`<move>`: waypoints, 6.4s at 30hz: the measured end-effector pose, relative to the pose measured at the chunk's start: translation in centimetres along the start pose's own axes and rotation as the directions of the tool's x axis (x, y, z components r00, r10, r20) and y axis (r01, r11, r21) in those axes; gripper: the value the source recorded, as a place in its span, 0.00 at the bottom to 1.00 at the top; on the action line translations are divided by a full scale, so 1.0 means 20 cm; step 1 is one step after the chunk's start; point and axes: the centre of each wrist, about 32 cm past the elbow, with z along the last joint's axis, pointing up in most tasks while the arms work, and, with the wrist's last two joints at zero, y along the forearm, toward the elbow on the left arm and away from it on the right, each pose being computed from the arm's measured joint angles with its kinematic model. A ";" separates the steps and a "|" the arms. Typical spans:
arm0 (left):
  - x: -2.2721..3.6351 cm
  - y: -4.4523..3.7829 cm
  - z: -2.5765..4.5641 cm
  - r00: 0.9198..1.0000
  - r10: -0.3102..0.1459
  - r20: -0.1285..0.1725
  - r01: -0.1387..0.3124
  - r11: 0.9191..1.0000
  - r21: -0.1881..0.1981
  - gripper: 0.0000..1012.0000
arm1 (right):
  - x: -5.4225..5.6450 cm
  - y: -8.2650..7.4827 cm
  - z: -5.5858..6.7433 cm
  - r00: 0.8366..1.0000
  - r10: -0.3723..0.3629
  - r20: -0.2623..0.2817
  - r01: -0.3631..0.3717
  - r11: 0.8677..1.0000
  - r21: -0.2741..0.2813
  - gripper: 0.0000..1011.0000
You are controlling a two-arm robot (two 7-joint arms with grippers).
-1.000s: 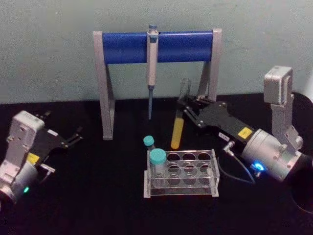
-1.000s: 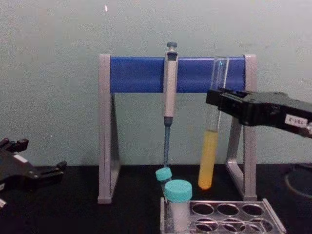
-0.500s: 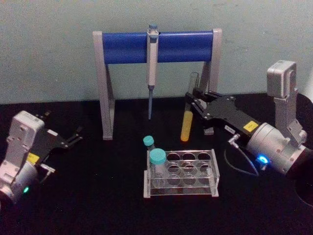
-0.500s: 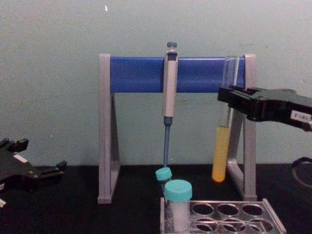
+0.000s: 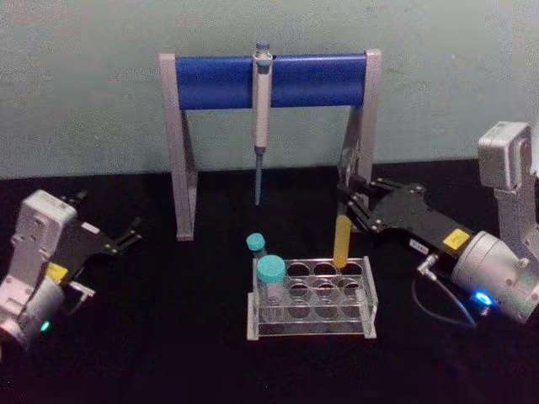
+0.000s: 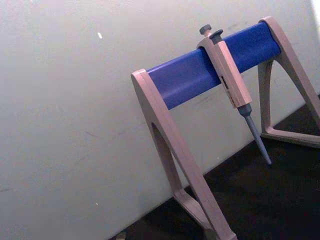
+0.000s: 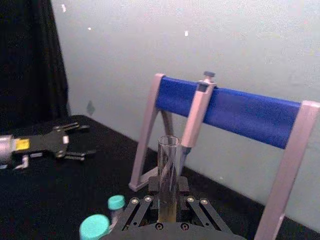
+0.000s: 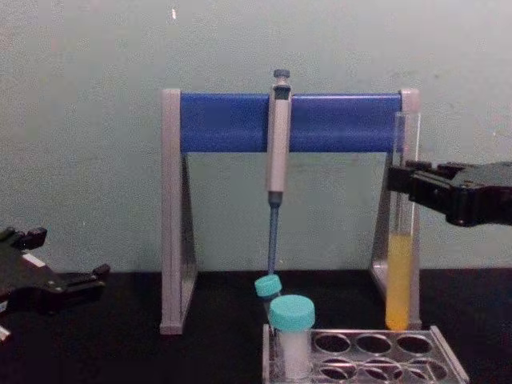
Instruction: Pick up the test tube from the test tube rack, shake it, then place it back into the test tube rack.
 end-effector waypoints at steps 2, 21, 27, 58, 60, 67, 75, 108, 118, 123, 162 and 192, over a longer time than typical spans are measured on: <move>0.000 0.000 0.000 1.000 0.000 0.000 0.000 1.000 0.000 0.99 | -0.01 -0.01 0.00 1.000 0.014 0.001 -0.014 1.000 -0.007 0.21; 0.000 0.000 0.000 1.000 0.000 0.000 0.000 1.000 0.000 0.99 | -0.08 0.11 0.01 0.994 0.100 -0.042 -0.098 0.994 0.052 0.21; 0.000 0.000 0.000 1.000 0.000 0.000 0.000 1.000 0.000 0.99 | -0.05 0.17 0.01 0.997 0.066 -0.051 -0.062 0.996 0.069 0.21; 0.000 0.000 0.000 1.000 0.000 0.000 0.000 1.000 0.000 0.99 | 0.02 0.10 0.03 0.999 -0.021 -0.025 0.023 0.998 0.054 0.21; 0.000 0.000 0.000 1.000 0.000 0.000 0.000 1.000 0.000 0.99 | 0.03 0.07 0.03 0.999 -0.029 -0.021 0.030 0.998 0.050 0.21; 0.000 0.000 0.000 1.000 0.000 0.000 0.000 1.000 0.000 0.99 | 0.02 -0.01 0.04 0.999 -0.034 -0.011 0.034 0.999 0.031 0.21; 0.000 0.000 0.000 1.000 0.000 0.000 0.000 1.000 0.000 0.99 | -0.05 -0.08 0.04 1.000 0.002 -0.006 -0.002 1.000 0.013 0.21; 0.000 0.000 0.000 1.000 0.000 0.000 0.000 1.000 0.000 0.99 | -0.01 0.17 0.06 0.999 0.033 -0.007 -0.032 0.997 0.074 0.21; 0.000 0.000 0.000 1.000 0.000 0.000 0.000 1.000 0.000 0.99 | 0.01 0.13 0.05 1.000 -0.002 -0.007 0.003 0.998 0.069 0.21; 0.000 0.000 0.000 1.000 0.000 0.000 0.000 1.000 0.000 0.99 | 0.01 0.13 0.05 1.000 -0.006 -0.009 0.006 0.998 0.067 0.21; 0.000 0.000 0.000 1.000 0.000 0.000 0.000 1.000 0.000 0.99 | -0.06 0.05 0.01 0.993 0.107 -0.056 -0.103 0.992 0.073 0.21; 0.000 0.000 0.000 1.000 0.000 0.000 0.000 1.000 0.000 0.99 | -0.11 0.04 -0.11 0.990 0.117 -0.083 -0.116 0.993 0.022 0.21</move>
